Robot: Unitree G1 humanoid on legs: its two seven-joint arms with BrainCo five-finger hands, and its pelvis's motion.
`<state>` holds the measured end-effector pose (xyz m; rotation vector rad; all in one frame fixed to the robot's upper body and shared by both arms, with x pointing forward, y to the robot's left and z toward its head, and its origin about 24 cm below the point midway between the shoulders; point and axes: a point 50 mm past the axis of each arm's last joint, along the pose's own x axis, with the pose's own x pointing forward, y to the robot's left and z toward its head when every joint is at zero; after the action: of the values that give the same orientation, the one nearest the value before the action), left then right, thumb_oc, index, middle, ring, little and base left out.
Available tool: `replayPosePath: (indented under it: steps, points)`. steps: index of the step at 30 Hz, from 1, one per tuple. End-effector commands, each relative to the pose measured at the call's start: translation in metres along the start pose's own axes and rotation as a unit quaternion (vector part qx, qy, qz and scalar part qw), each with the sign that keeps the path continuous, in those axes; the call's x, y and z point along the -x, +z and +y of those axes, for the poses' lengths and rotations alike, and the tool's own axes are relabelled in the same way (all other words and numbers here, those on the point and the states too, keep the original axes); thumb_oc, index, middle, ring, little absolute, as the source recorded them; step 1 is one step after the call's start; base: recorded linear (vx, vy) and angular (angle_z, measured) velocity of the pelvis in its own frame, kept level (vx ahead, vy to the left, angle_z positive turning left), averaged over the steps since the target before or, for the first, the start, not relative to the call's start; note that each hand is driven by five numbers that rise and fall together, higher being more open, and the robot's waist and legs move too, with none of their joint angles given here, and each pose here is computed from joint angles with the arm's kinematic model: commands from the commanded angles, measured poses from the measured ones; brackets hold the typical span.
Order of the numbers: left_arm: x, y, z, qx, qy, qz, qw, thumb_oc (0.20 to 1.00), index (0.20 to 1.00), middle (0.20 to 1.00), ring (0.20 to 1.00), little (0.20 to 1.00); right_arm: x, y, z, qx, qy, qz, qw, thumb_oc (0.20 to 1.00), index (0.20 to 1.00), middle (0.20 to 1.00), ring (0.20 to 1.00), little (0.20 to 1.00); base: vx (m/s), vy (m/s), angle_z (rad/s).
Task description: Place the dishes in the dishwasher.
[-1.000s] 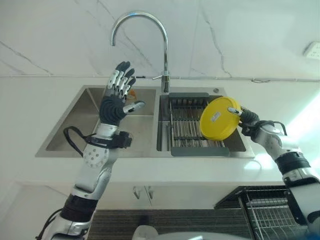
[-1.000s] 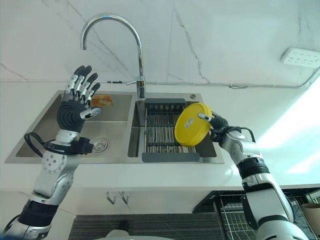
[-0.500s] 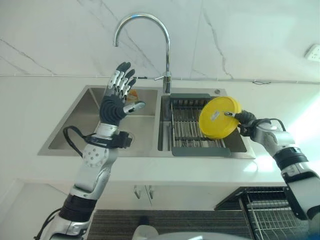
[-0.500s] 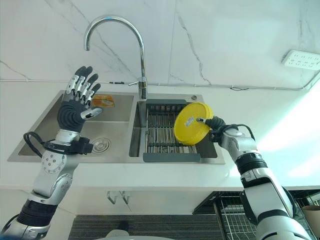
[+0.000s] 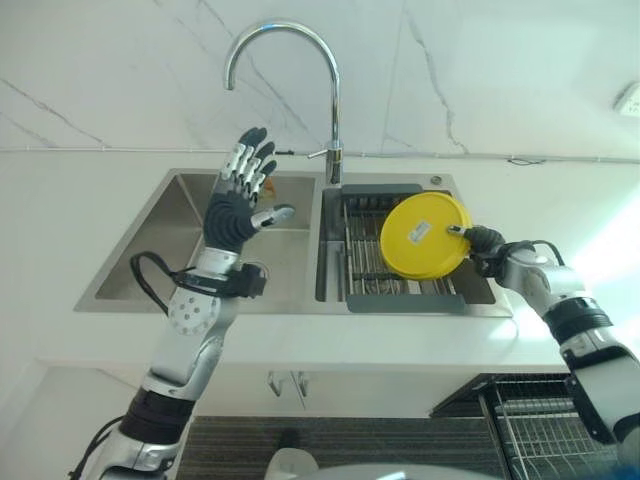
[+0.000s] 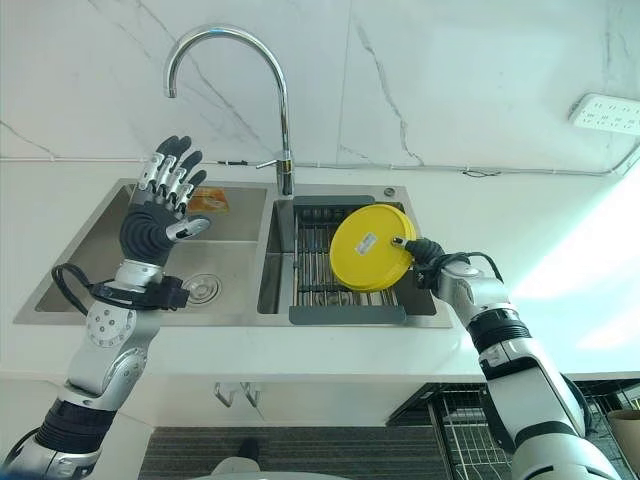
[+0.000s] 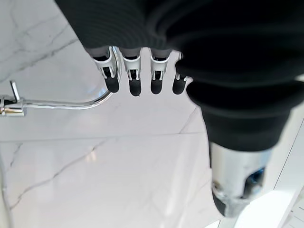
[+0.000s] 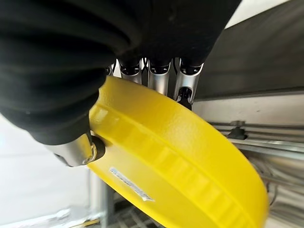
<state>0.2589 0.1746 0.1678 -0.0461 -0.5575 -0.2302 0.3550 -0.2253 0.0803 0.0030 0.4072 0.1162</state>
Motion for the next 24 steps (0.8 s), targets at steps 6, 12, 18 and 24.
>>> replayPosePath:
  steps: [6,12,18,24]
  points:
    - [-0.006,0.016,-0.001,-0.005,-0.009,-0.058,0.998,1.000,1.000,1.000,1.000,1.000,0.029,0.075,0.021,-0.001,0.003,-0.225,0.974,0.200,0.200,0.200,0.200,0.200,-0.05,-0.102,-0.04]
    - [-0.002,0.018,0.003,-0.012,0.007,-0.063,0.998,1.000,1.000,1.000,1.000,1.000,0.055,0.094,0.035,0.021,0.016,-0.313,0.949,0.200,0.200,0.200,0.200,0.200,-0.06,-0.125,-0.12]
    - [0.002,0.024,0.000,-0.009,0.012,-0.085,0.996,1.000,1.000,1.000,1.000,1.000,0.088,0.113,0.041,0.047,0.024,-0.388,0.920,0.200,0.200,0.200,0.200,0.200,-0.08,-0.028,-0.13]
    - [0.003,0.040,-0.008,-0.008,0.020,-0.137,0.990,1.000,1.000,1.000,1.000,1.000,0.115,0.122,0.040,0.063,0.045,-0.445,0.892,0.200,0.200,0.200,0.200,0.200,-0.10,0.146,-0.24]
